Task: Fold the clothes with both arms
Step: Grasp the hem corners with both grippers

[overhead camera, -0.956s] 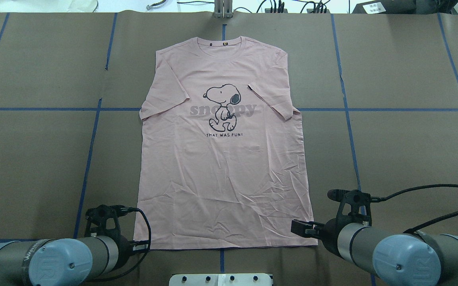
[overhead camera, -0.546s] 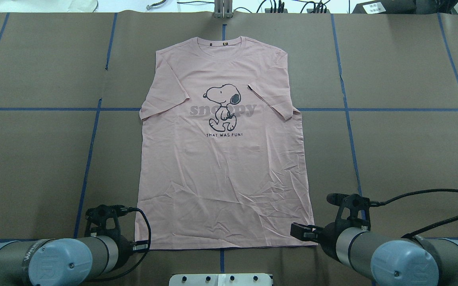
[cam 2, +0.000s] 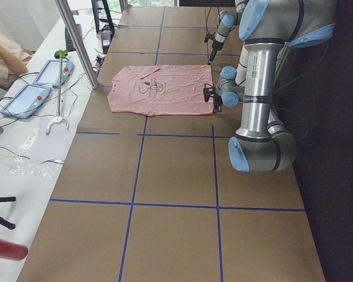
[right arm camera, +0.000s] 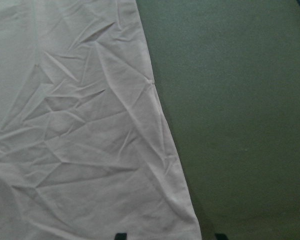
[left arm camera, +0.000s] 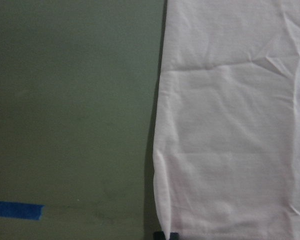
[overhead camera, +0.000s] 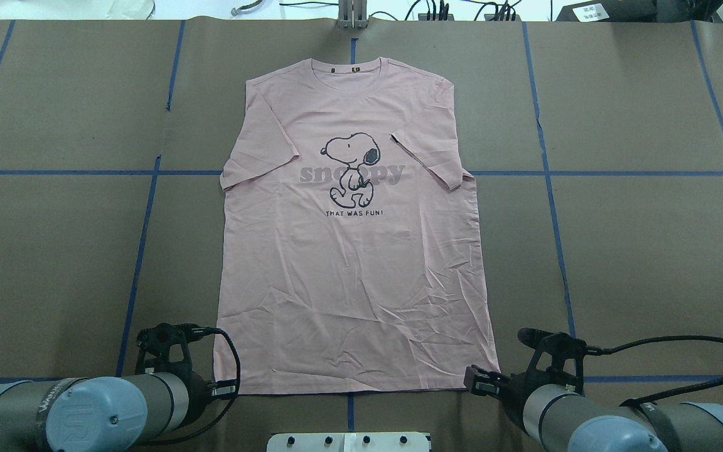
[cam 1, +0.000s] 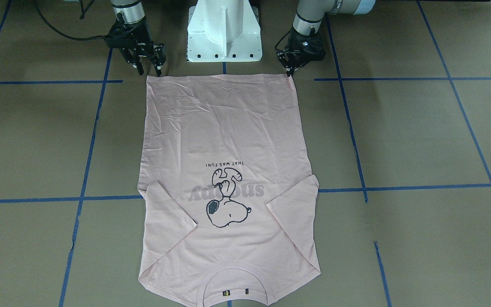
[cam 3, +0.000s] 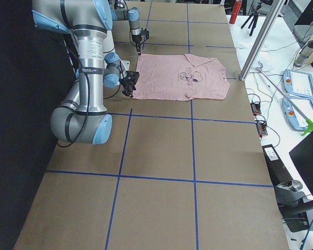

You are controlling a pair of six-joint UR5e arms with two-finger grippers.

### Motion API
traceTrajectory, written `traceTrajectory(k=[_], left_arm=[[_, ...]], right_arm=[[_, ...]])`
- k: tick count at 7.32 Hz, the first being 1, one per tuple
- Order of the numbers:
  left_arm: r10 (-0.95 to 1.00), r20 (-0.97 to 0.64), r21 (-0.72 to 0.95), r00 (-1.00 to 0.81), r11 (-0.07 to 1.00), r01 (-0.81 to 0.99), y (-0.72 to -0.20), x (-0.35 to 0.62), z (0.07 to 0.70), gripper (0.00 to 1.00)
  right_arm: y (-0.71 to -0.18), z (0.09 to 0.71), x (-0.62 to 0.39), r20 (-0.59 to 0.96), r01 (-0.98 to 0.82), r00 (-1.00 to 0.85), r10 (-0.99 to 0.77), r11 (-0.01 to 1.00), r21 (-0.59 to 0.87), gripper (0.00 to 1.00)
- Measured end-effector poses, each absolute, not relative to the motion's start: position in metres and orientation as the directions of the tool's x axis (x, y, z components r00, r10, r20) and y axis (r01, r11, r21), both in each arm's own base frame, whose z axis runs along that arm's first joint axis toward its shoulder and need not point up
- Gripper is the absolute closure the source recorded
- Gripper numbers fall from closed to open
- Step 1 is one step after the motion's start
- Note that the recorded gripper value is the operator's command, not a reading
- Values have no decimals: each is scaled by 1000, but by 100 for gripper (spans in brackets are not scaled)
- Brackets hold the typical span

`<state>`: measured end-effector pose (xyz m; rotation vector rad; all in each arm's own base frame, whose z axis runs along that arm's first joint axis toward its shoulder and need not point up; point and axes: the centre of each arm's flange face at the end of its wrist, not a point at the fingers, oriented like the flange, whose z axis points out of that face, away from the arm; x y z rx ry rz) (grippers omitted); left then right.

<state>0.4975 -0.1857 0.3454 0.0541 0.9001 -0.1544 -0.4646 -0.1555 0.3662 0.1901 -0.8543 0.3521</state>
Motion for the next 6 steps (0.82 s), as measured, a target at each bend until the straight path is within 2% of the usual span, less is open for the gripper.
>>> traceTrajectory(k=[4,6], left_arm=[[-111,-784,-21,610,988,153,-185,498,345,100],[-110,-786,-21,609,988,151,-185,498,344,100]], right_arm=[[-145,381,-476,740,-402,627,243,915,39,47],[-145,387,-481,733,-403,636,243,914,47,62]])
